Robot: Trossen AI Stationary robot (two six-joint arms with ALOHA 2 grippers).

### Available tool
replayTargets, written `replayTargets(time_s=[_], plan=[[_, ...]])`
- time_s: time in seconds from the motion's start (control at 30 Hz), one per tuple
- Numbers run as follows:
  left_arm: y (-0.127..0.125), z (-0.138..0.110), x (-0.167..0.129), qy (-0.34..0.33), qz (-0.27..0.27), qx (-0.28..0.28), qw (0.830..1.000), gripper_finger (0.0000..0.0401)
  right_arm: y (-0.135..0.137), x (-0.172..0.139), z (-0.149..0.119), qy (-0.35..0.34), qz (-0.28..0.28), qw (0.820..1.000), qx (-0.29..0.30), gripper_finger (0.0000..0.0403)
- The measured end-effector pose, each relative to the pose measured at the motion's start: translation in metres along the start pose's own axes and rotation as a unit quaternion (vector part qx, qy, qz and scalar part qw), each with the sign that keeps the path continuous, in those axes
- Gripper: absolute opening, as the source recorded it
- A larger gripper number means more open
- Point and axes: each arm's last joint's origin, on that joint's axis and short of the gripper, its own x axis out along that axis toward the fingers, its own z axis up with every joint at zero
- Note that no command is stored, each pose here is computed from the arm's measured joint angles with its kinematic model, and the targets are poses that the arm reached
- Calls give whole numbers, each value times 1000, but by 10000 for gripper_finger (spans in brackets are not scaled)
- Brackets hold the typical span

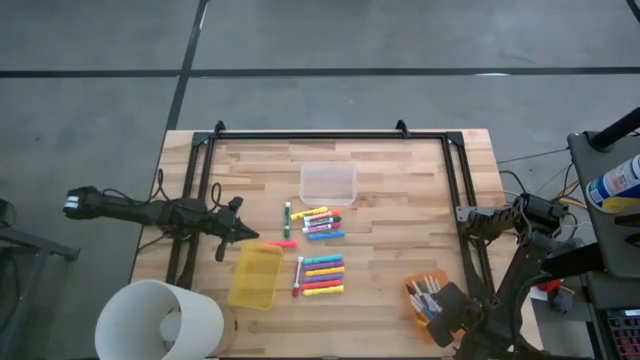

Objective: Pick & Place Markers
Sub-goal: Put the large blue highlighter pen into the transparent bin

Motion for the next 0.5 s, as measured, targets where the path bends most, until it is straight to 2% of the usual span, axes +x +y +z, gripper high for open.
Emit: replayTargets(time_s=[0.13,0.3,0.4,0.5], plan=[[0,0,0,0,0,0,1000,0,-3,-11,4,-15,-11,1000,-8,129],[0,0,0,0,0,0,1000,0,-9,-21,12,-66,-40,996,-53,119],[0,0,0,0,0,0,1000,0,-10,-25,17,-119,-27,987,-108,112],[0,0,0,0,0,0,1000,0,-7,-32,22,-179,10,973,-146,105]])
